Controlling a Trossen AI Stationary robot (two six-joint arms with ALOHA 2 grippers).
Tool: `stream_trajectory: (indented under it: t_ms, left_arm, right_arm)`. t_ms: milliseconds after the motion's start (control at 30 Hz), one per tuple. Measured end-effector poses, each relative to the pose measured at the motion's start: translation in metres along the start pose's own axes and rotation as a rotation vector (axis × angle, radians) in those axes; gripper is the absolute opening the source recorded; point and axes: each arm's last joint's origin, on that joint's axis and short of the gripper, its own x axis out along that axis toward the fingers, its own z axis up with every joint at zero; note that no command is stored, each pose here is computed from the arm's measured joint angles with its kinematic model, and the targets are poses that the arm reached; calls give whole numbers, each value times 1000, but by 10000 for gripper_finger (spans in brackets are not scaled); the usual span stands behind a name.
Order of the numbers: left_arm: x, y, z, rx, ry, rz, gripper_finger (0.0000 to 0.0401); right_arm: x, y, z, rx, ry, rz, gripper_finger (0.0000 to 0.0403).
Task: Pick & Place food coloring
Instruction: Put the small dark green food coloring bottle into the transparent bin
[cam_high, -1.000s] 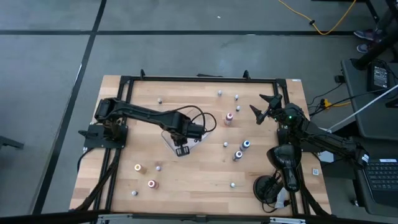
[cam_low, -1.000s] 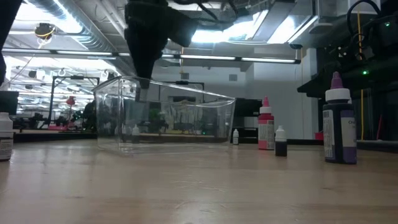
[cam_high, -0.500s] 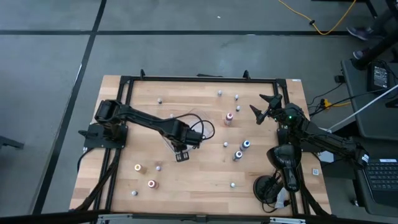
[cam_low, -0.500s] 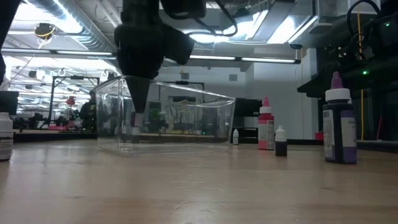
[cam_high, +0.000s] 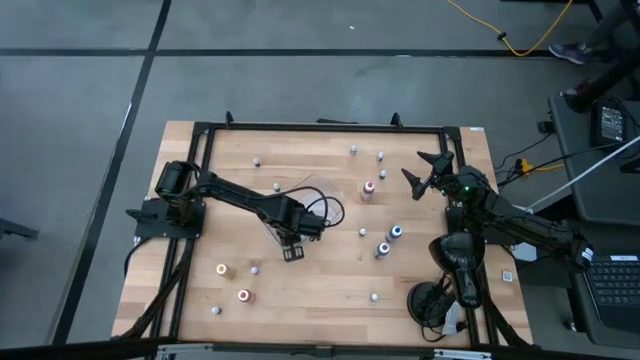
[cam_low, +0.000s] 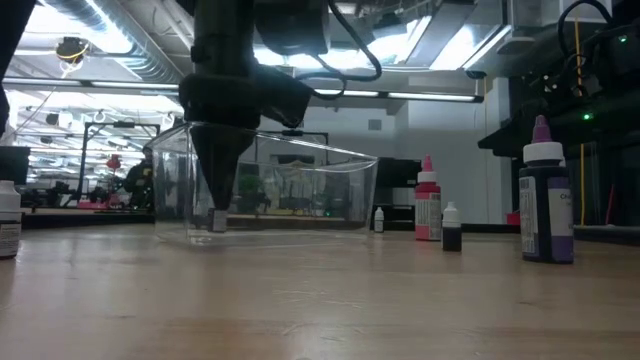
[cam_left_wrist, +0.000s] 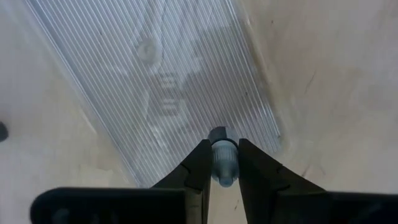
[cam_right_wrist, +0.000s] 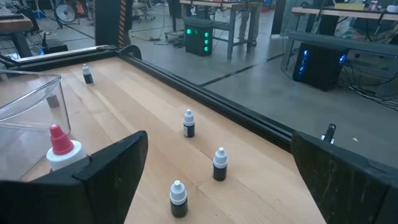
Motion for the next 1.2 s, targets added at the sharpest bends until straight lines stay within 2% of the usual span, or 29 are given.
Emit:
stream_trajectory:
  t_ms: [167, 567, 1200]
  left_arm:
    - [0, 2, 1, -8, 1, 0, 56]
    - [0, 2, 1, -5, 10, -19, 117]
    - [-6, 4, 6, -18, 11, -47, 123]
  right_arm:
    - [0, 0, 0, 0, 0, 0, 394]
    - [0, 0, 0, -1, 0, 0, 394]
    - [0, 0, 0, 0, 0, 0, 394]
